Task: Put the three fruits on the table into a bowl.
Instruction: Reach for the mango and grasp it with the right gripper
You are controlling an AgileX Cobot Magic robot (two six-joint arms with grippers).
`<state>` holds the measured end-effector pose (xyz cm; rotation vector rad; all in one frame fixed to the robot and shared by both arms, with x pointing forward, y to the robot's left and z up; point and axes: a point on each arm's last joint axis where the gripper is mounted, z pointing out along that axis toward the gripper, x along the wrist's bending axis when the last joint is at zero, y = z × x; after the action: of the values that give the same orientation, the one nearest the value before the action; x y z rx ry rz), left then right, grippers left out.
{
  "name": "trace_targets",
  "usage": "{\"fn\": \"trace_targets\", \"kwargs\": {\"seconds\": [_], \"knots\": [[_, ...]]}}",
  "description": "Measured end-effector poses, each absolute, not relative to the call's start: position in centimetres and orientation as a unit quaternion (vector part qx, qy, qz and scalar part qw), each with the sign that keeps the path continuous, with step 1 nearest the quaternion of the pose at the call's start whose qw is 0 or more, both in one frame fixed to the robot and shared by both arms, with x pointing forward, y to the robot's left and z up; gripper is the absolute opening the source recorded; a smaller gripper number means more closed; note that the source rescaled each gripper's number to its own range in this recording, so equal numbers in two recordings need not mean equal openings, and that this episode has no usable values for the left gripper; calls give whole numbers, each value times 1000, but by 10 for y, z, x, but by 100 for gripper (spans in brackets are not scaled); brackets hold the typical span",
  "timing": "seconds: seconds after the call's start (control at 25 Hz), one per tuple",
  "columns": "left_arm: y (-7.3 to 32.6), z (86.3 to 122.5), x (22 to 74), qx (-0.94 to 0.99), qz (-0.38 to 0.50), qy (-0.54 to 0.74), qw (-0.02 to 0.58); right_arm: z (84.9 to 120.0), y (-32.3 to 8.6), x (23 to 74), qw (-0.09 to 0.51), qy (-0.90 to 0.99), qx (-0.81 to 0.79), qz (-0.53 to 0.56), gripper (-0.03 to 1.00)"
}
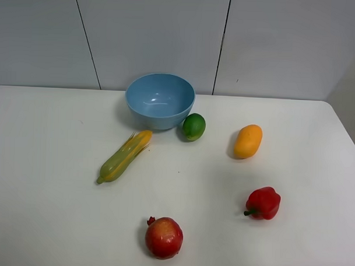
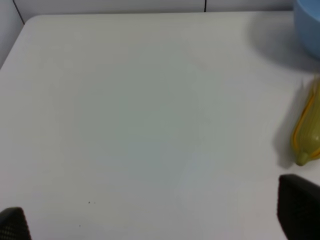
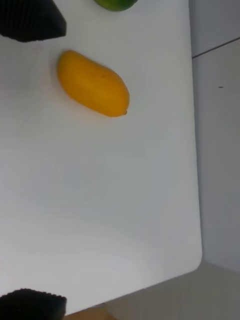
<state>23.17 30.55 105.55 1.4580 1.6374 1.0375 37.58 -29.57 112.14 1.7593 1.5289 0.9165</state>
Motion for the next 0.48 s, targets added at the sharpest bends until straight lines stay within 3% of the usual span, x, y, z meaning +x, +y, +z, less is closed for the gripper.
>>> {"fn": "trace_targets", "kwargs": {"seconds": [0.24, 0.48], "knots": [[306, 1055, 232, 563, 401, 632, 350, 1070, -284, 490, 242, 602, 700, 299, 100], [306, 1055, 232, 563, 401, 632, 350, 1003, -270, 560, 188, 610, 722, 266, 100]]}}
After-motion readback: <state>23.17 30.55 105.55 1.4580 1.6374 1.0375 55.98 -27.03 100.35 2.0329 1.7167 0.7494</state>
